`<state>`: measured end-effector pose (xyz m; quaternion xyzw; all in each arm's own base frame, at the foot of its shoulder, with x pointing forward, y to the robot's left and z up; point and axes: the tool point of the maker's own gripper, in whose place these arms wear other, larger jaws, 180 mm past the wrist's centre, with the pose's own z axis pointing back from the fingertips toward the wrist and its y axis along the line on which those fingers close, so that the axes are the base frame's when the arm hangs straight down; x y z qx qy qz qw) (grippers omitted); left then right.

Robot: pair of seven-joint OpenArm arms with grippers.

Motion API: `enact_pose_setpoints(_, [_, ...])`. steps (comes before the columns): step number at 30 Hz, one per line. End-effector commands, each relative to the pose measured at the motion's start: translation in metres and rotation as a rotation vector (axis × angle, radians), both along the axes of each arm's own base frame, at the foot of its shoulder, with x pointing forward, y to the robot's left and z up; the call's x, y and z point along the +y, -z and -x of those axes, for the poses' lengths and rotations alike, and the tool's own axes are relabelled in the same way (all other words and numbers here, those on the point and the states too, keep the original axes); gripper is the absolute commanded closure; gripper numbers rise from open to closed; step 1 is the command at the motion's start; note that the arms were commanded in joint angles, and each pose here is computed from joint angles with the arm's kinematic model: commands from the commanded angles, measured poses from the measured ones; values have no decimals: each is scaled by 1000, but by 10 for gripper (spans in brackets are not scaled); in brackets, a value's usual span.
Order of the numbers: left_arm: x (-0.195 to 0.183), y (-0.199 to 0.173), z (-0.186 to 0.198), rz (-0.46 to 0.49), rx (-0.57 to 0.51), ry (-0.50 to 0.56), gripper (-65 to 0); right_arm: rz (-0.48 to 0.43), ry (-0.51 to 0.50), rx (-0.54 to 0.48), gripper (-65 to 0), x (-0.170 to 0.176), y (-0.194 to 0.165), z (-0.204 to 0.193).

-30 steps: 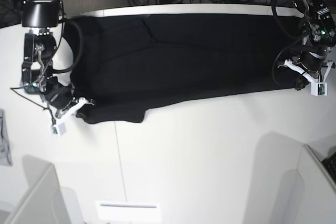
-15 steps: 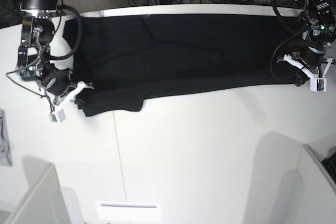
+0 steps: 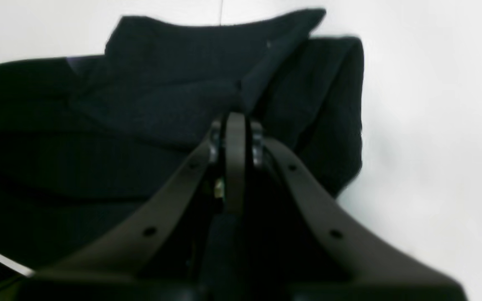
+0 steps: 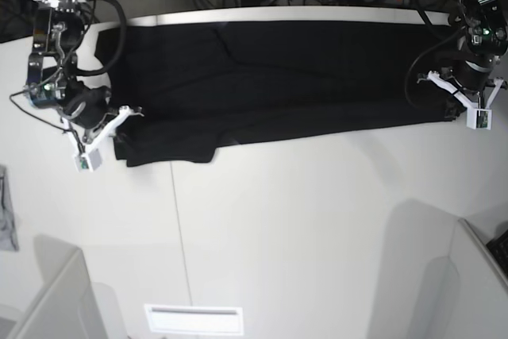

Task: Fold the T-shirt properly
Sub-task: 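Lift the hem with both grippers and fold it toward the collar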

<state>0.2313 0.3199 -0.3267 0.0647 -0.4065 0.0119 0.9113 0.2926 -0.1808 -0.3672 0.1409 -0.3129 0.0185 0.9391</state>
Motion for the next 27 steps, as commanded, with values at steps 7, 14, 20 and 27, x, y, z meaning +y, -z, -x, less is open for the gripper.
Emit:
enact_pose_setpoints(7, [4,-13,-4,-29,-36,15,0,23,33,-68,0,-15,-36,-6])
enact_pose_setpoints(14, [-1,-16,2,-41,-31,32,0,22,31,-43,0,-13,-30,5])
enact_pose_setpoints(20, [-2,-12,10,-43,-9,37,0,30,22,-46,0,-11,-31,12])
enact_pose_setpoints(27, [3,-14,16,-60,-2,51,0,49,62,3,0,-28,-29,24])
